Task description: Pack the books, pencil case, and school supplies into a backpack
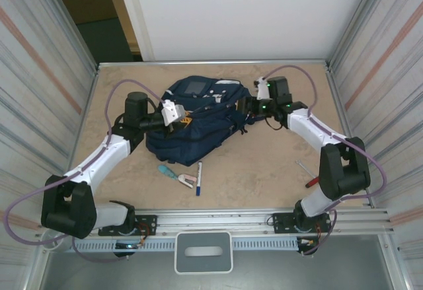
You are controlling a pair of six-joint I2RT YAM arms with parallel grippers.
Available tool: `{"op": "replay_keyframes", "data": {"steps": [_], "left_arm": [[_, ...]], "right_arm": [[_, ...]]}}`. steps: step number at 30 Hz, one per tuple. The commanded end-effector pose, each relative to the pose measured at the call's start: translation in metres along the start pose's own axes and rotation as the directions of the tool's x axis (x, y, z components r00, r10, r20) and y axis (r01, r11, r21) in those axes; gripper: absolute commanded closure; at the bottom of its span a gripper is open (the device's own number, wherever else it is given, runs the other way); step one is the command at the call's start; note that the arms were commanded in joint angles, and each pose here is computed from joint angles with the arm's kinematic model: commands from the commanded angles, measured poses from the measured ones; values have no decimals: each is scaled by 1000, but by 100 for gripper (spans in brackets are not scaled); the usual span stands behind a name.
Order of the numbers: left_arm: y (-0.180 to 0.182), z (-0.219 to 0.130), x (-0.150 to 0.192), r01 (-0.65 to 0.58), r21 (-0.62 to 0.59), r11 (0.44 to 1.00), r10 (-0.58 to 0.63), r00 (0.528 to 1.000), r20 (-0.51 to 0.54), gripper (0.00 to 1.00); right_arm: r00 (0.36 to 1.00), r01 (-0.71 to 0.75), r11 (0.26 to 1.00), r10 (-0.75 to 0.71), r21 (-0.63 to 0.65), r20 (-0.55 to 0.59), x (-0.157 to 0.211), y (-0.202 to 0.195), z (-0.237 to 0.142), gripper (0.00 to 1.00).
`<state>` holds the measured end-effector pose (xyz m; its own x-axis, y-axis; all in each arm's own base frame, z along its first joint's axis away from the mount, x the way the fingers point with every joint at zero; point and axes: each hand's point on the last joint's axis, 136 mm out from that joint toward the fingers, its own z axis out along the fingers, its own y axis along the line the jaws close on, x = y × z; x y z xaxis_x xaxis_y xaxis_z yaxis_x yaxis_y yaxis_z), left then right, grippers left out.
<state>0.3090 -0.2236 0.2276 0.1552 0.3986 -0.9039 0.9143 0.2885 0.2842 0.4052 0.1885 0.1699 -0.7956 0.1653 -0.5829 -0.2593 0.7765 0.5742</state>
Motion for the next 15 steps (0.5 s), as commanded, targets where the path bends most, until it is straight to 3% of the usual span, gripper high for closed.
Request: {"op": "replay_keyframes", "data": {"steps": [1, 5, 12, 15], "left_arm": [[4, -14, -51, -104, -11, 995, 105, 984, 146, 100], [5, -14, -51, -100, -8, 995, 100, 984, 147, 100], [2, -10, -51, -97, 11, 995, 94, 985, 145, 100], [3, -6, -49, -90, 17, 996, 87, 987, 139, 100]], "right_arm": [[990, -135, 984, 138, -119, 16, -15, 10, -4, 43], [972, -233, 969, 233, -80, -15, -28, 0, 20, 28], [944, -328, 945, 328, 21, -23, -47, -19, 70, 24], [937, -342, 938, 345, 48, -59, -44, -28, 93, 28]]}}
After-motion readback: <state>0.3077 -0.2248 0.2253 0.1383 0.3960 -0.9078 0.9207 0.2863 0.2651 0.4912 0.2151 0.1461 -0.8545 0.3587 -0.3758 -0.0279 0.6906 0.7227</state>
